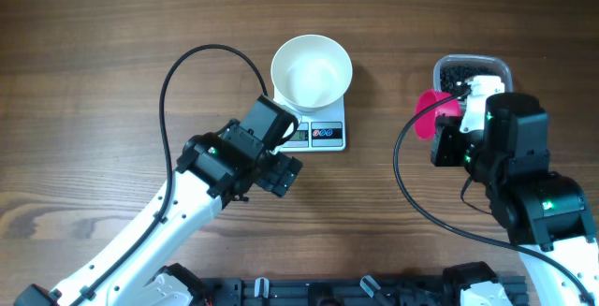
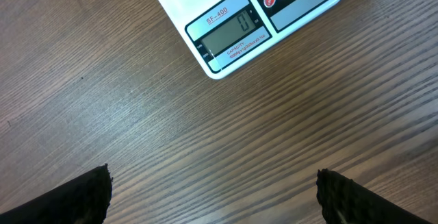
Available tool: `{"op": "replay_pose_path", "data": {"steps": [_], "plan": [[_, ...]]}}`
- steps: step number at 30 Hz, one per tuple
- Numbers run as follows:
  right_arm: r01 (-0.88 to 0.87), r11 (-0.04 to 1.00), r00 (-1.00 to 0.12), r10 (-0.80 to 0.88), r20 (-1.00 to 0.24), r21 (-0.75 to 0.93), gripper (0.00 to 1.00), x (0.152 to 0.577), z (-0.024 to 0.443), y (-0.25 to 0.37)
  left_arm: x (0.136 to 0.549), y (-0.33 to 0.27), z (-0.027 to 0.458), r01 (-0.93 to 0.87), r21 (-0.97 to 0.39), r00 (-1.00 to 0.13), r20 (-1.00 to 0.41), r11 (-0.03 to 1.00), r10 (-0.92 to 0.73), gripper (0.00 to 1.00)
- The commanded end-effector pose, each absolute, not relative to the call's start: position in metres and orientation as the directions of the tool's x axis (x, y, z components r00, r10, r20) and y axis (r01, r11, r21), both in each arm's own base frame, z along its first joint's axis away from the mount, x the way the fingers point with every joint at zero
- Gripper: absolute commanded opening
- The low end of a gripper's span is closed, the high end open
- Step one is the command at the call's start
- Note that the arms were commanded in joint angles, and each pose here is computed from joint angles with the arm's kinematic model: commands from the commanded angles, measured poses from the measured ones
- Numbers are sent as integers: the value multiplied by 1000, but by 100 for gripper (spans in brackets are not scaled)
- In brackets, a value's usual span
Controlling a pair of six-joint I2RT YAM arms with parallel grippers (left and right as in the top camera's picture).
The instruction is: Scoop item into bowl and weigh 150g on scale
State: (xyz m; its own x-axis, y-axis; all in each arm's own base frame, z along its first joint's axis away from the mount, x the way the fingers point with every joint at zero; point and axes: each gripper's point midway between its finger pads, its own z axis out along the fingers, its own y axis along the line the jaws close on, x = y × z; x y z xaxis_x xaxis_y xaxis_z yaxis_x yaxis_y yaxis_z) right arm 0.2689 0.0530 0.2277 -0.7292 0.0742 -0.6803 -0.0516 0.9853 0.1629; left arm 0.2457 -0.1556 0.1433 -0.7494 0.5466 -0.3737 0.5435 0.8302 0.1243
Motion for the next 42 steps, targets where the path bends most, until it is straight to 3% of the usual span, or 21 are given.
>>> {"op": "replay_pose_path", "data": {"steps": [1,8,12,21,36,39,42], "plan": [[-59,981,-711,89,-698,184,4,268,240,55,245,-154,146,554,130,-737,-384,823,557,100],[-62,981,-699,91,-709,186,4,271,243,55,245,-154,146,553,130,-737,-384,823,556,100],[-51,984,-607,106,-787,172,4,291,274,51,245,-154,146,554,130,-737,-384,823,557,100],[-93,990,-615,26,-788,106,4,316,265,55,245,-154,146,553,130,-737,-384,823,556,100],[-65,994,-639,22,-769,82,4,311,258,48,259,-165,154,553,127,-706,-453,823,545,100],[-64,995,-647,20,-762,81,4,309,256,48,269,-174,162,541,103,-691,-512,835,511,100],[-64,995,-652,19,-758,80,4,308,255,48,269,-181,173,565,-26,-695,-553,825,459,100]]}}
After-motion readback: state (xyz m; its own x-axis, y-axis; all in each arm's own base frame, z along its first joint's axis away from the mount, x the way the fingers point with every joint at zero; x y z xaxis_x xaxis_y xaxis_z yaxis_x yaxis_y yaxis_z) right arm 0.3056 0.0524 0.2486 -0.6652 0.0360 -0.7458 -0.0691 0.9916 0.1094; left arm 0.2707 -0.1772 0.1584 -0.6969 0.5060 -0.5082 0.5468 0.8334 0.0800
